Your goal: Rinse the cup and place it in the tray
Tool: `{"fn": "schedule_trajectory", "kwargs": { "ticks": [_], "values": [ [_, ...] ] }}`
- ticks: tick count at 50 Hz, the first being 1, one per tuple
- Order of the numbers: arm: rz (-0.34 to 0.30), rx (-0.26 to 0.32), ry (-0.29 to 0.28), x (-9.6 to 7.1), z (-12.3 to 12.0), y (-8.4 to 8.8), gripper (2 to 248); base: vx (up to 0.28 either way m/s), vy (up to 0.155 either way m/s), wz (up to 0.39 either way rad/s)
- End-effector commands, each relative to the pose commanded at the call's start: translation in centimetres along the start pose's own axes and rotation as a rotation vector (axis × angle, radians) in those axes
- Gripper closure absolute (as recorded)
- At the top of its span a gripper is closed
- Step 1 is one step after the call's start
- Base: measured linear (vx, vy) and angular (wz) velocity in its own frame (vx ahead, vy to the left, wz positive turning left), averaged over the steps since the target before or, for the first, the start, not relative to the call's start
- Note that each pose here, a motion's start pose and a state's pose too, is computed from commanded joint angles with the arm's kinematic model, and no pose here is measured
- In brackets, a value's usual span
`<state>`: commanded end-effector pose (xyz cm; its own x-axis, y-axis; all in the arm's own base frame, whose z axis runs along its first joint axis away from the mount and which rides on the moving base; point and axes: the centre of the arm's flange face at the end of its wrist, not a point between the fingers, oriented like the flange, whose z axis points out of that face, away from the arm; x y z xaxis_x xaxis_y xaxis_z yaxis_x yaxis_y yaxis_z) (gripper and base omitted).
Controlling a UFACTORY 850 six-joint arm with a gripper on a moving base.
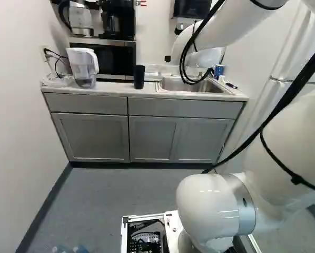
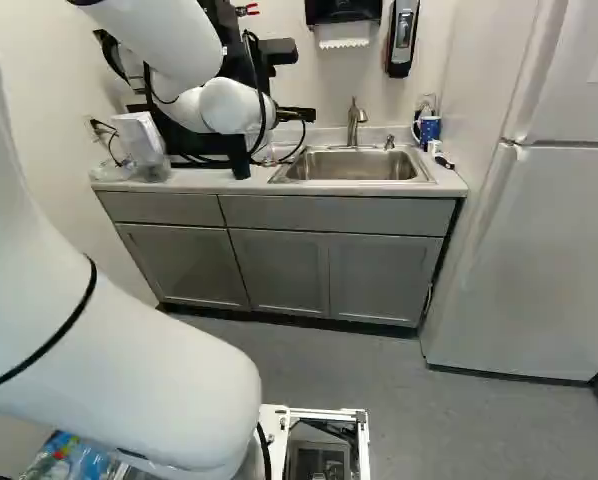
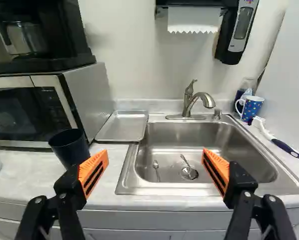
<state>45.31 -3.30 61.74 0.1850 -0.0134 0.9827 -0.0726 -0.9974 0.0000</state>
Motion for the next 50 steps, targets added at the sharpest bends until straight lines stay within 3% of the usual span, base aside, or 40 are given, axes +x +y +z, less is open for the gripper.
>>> {"fn": "schedule_trajectory", "kwargs": {
  "ticks": [50],
  "values": [
    [0.0, 0.0, 0.0, 0.0, 0.0, 0.0, 3, 0.082, -0.076, 0.003]
  ]
}}
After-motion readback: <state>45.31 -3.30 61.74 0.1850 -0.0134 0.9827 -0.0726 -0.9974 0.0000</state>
